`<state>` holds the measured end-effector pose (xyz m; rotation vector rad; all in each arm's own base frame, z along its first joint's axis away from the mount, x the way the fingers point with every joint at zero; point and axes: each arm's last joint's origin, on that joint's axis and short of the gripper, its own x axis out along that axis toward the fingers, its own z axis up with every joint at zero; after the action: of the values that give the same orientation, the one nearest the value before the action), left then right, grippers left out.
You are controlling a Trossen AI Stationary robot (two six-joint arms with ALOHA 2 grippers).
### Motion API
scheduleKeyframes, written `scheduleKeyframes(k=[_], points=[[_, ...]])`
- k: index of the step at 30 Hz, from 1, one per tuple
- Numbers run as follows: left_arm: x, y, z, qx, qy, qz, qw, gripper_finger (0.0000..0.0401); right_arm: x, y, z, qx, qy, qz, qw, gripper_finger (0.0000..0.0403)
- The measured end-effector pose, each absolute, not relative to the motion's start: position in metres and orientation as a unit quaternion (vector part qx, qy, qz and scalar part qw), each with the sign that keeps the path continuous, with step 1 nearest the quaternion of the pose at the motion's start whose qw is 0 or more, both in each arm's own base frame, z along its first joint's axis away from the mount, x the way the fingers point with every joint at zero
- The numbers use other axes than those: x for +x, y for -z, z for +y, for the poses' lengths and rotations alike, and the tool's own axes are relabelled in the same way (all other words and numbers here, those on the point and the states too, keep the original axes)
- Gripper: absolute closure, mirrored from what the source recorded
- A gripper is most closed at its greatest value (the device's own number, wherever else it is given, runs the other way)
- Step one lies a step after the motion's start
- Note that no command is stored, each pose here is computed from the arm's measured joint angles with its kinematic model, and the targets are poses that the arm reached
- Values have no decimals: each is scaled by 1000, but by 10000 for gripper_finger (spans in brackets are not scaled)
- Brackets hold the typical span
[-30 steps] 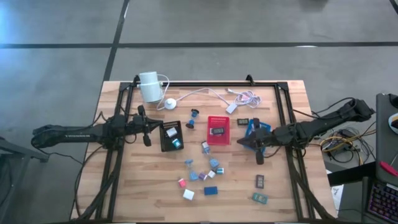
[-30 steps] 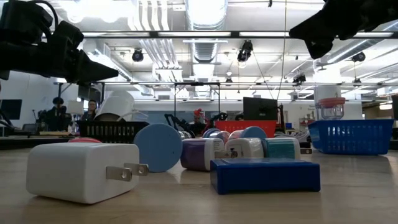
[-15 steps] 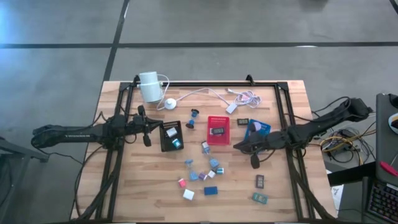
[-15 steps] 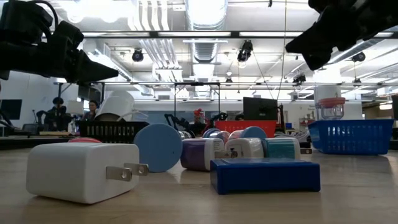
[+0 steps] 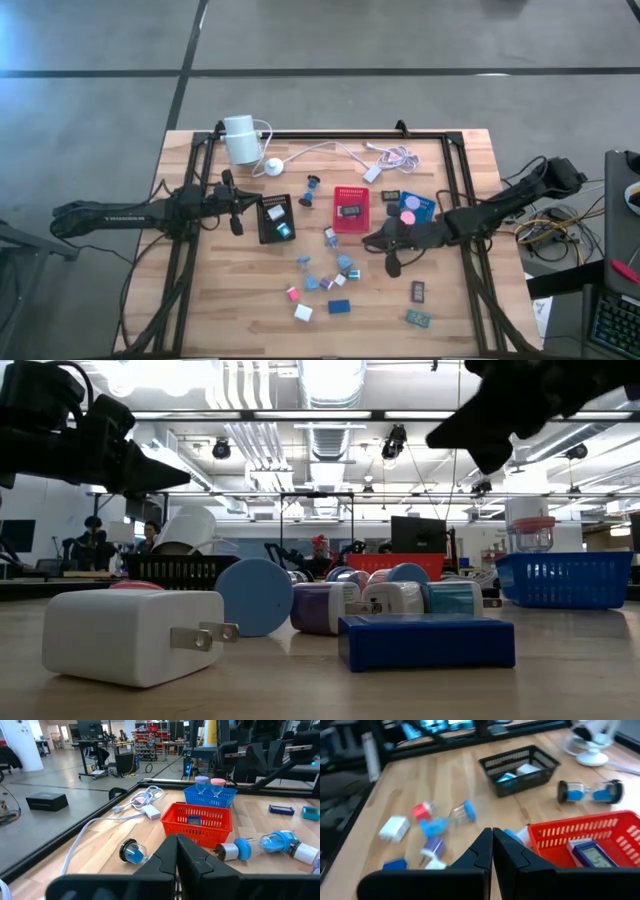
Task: Pick & Place Office items
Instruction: Put the right light blue hourglass into the blue bin
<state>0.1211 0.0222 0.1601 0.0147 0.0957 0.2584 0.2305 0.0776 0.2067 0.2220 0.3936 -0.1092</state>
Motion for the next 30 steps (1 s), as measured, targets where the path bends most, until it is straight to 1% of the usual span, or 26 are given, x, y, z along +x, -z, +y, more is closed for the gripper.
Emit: scheduleKeyframes(k=[6,11,13,15,18,26,30], points=[[121,-159,22,-11,-130,52,990,389,251,-222,90,123,110,255,953,394],[121,-159,22,-19,-130,51,990,389,269,-233,97,168,170,295,925,394],[121,-159,22,-21,-130,51,990,389,276,-236,100,164,180,324,914,389],[121,-159,22,-22,-130,51,990,389,284,-238,105,166,182,353,903,375],[121,-159,22,-22,-130,51,990,389,294,-236,110,185,197,392,879,338],[121,-159,22,-22,-130,51,990,389,324,-231,123,179,209,422,864,199],[121,-159,22,-22,-130,51,990,389,335,-226,128,188,202,433,858,148]])
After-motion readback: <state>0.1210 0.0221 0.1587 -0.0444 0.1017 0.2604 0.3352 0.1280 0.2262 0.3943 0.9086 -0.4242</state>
